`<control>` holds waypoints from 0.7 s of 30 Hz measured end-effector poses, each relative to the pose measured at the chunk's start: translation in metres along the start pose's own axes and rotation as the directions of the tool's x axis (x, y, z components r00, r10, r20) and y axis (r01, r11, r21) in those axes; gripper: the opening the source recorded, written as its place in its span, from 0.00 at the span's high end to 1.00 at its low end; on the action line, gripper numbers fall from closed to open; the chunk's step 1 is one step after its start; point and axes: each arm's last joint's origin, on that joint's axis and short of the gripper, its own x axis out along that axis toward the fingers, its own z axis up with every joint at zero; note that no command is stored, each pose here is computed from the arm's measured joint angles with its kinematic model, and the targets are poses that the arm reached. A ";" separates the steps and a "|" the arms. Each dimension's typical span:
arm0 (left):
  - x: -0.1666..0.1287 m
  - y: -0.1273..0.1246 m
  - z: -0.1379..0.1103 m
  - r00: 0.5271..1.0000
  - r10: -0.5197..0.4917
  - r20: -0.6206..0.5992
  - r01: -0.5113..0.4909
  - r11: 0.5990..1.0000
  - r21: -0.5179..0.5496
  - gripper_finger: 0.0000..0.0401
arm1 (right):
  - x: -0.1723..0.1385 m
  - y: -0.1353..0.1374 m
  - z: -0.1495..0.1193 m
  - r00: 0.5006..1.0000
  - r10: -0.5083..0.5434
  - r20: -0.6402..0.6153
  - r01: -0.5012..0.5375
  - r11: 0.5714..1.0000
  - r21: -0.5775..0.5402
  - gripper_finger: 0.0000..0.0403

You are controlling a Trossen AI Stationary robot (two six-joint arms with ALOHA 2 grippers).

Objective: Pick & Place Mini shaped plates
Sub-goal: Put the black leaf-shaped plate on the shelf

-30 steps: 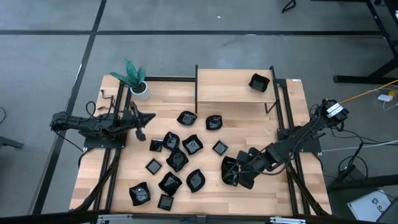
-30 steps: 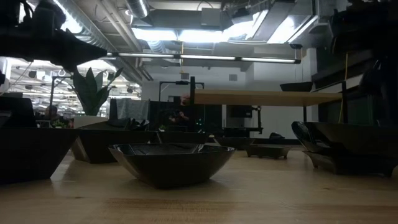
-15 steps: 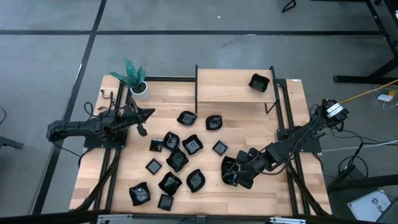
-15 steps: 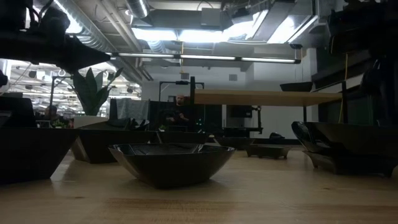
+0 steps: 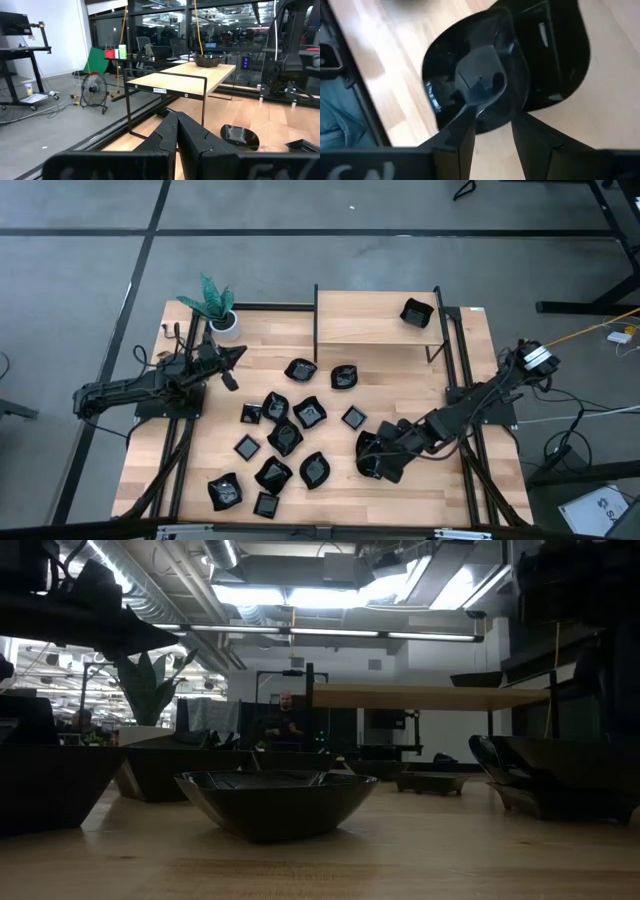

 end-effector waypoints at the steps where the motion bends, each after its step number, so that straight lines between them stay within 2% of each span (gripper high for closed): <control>1: 0.000 0.000 0.000 1.000 0.000 0.000 0.000 1.000 0.000 0.99 | 0.002 0.000 0.000 1.000 -0.005 -0.006 0.005 1.000 0.006 0.68; 21: 0.000 0.000 0.000 1.000 0.000 0.001 0.000 1.000 0.000 0.98 | 0.005 -0.003 -0.002 0.998 -0.021 -0.065 0.025 0.998 0.058 0.68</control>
